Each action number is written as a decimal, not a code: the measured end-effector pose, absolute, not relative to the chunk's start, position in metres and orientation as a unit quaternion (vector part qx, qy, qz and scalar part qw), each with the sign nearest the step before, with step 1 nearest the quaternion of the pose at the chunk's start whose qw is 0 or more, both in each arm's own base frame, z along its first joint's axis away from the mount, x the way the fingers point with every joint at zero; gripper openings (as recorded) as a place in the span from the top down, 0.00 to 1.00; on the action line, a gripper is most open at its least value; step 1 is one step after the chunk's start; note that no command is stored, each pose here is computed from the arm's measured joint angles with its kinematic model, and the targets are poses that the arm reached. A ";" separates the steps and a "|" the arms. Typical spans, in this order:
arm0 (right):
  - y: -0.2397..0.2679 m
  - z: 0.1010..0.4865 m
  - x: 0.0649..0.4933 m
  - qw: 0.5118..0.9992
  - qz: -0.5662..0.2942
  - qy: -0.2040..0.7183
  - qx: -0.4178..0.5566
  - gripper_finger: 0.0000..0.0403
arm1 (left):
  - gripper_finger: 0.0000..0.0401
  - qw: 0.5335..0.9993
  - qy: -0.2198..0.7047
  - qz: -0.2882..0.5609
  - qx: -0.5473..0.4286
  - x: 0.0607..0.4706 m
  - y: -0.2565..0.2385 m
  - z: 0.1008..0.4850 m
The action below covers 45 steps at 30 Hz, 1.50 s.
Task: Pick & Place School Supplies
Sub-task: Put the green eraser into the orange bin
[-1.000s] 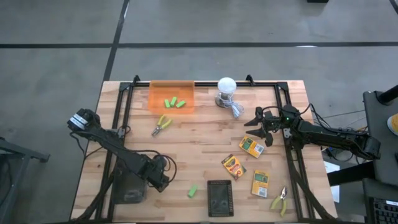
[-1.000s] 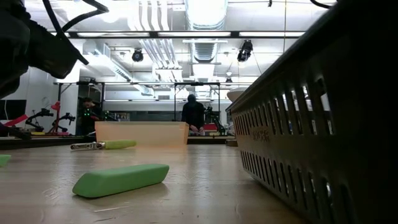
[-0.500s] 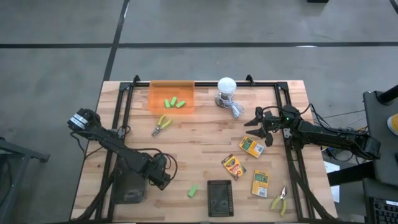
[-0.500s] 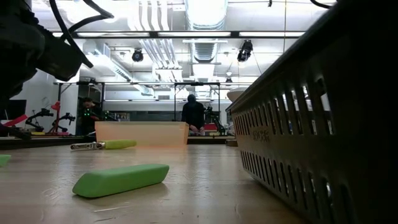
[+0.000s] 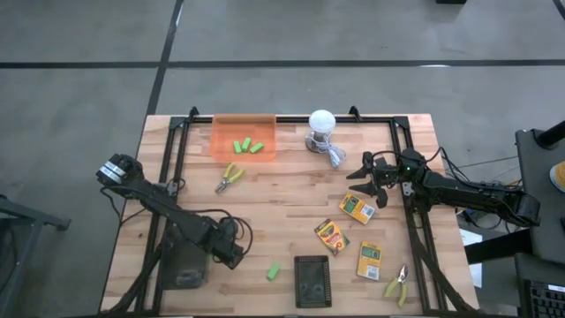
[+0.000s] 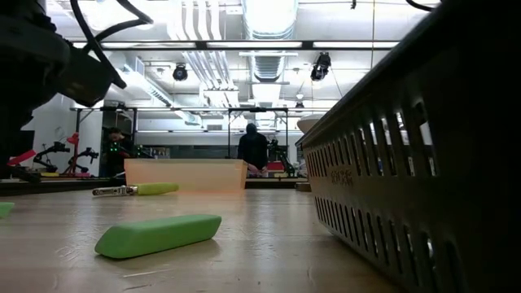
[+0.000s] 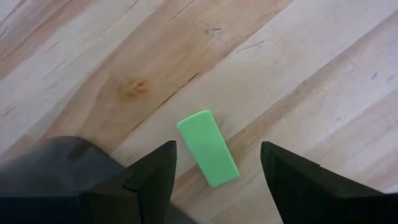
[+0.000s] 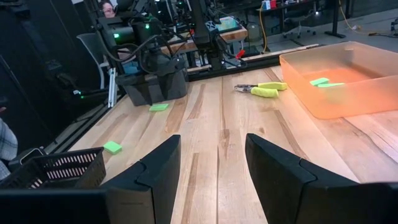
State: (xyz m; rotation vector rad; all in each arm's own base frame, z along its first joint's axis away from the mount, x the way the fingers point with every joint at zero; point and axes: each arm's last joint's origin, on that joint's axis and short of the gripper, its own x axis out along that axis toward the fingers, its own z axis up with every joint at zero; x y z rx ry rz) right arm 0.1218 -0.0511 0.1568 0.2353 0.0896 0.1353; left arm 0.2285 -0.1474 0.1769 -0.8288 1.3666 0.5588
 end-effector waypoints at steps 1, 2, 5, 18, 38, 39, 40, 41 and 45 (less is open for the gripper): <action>-0.051 0.157 0.122 0.990 0.067 0.045 0.117 0.56 | 0.41 0.662 0.605 0.249 -0.366 0.229 -0.147 0.176; -0.051 0.157 0.122 0.990 0.067 0.045 0.117 0.56 | 0.41 0.660 0.606 0.251 -0.366 0.229 -0.147 0.175; -0.051 0.157 0.122 0.990 0.067 0.045 0.117 0.56 | 0.41 0.645 0.621 0.254 -0.365 0.232 -0.148 0.167; -0.051 0.157 0.122 0.990 0.067 0.045 0.117 0.56 | 0.41 0.623 0.640 0.252 -0.372 0.238 -0.146 0.156; -0.051 0.157 0.122 0.990 0.067 0.045 0.117 0.56 | 0.45 0.640 0.638 0.228 -0.363 0.244 -0.145 0.154; -0.051 0.157 0.122 0.990 0.067 0.044 0.117 0.56 | 0.46 0.641 0.639 0.227 -0.361 0.244 -0.145 0.154; -0.051 0.157 0.122 0.990 0.067 0.045 0.117 0.56 | 0.48 0.642 0.638 0.226 -0.360 0.244 -0.145 0.154; -0.051 0.157 0.122 0.990 0.067 0.044 0.117 0.56 | 0.49 0.642 0.639 0.226 -0.359 0.244 -0.145 0.154; -0.051 0.157 0.122 0.990 0.067 0.045 0.117 0.56 | 0.57 0.644 0.637 0.226 -0.358 0.244 -0.145 0.154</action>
